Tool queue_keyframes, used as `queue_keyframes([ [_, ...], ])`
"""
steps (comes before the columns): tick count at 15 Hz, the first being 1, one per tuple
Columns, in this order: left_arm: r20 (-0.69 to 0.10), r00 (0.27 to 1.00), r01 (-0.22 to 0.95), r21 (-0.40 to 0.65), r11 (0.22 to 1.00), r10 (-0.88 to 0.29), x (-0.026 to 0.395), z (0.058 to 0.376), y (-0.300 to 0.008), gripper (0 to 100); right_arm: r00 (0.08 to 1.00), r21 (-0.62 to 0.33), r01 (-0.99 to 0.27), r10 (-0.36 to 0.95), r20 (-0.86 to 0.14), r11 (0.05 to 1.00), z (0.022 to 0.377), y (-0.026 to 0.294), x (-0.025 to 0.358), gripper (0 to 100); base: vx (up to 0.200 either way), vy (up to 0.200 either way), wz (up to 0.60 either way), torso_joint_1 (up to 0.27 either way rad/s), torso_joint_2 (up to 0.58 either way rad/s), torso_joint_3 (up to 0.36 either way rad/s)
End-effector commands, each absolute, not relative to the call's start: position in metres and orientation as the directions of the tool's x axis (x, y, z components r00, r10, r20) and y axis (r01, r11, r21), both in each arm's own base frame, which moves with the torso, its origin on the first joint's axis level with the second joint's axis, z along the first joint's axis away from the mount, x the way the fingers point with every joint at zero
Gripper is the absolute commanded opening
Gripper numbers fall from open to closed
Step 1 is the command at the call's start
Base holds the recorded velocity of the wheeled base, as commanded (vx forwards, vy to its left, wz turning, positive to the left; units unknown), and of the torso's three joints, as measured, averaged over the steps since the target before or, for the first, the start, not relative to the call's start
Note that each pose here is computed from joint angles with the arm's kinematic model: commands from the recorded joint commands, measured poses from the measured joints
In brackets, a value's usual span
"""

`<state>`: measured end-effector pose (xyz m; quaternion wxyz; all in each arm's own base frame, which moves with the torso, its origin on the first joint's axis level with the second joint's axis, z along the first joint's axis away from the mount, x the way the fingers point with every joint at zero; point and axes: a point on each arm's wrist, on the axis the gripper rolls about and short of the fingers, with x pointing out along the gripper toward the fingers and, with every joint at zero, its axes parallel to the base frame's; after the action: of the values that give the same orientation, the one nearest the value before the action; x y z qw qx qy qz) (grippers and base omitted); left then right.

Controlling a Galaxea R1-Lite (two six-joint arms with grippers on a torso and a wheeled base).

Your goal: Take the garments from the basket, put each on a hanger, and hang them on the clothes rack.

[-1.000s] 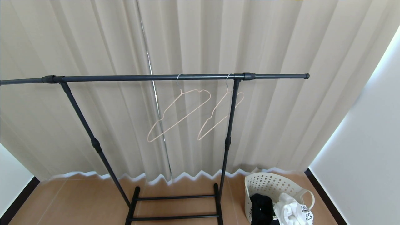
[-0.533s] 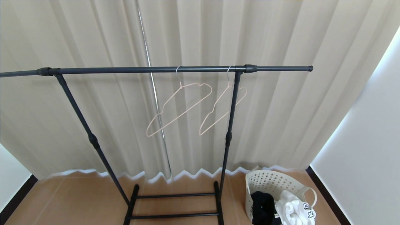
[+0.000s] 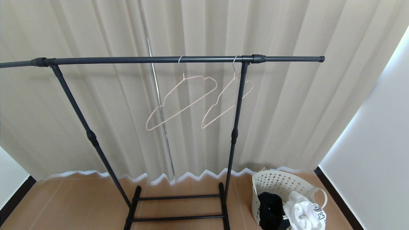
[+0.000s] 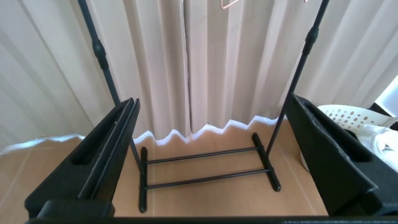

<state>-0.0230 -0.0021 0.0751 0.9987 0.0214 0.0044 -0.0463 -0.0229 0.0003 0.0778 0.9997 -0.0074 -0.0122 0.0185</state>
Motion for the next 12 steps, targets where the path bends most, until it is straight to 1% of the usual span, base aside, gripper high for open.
queue_keyframes([
  [1,-0.011,0.996,0.094,0.042,0.995,-0.093,-0.023,0.0751,-0.0022,100,0.999,-0.014,-0.038,0.038,0.021,0.999,0.0777,0.0003,-0.0228,100,0.0,0.0,0.0,-0.154,0.37,0.217],
  [5,-0.011,0.996,0.094,0.042,0.995,-0.093,-0.023,0.0751,-0.0022,100,0.999,-0.013,-0.038,0.038,0.023,0.999,0.0778,0.0003,-0.0228,100,0.0,0.0,0.0,-0.169,0.41,0.238],
  [12,-0.011,0.996,0.094,0.04,0.995,-0.093,-0.023,0.0751,-0.0022,100,0.999,-0.013,-0.038,0.038,0.023,0.999,0.0778,0.0003,-0.0228,100,0.0,0.0,0.0,-0.21,0.54,0.339],
])
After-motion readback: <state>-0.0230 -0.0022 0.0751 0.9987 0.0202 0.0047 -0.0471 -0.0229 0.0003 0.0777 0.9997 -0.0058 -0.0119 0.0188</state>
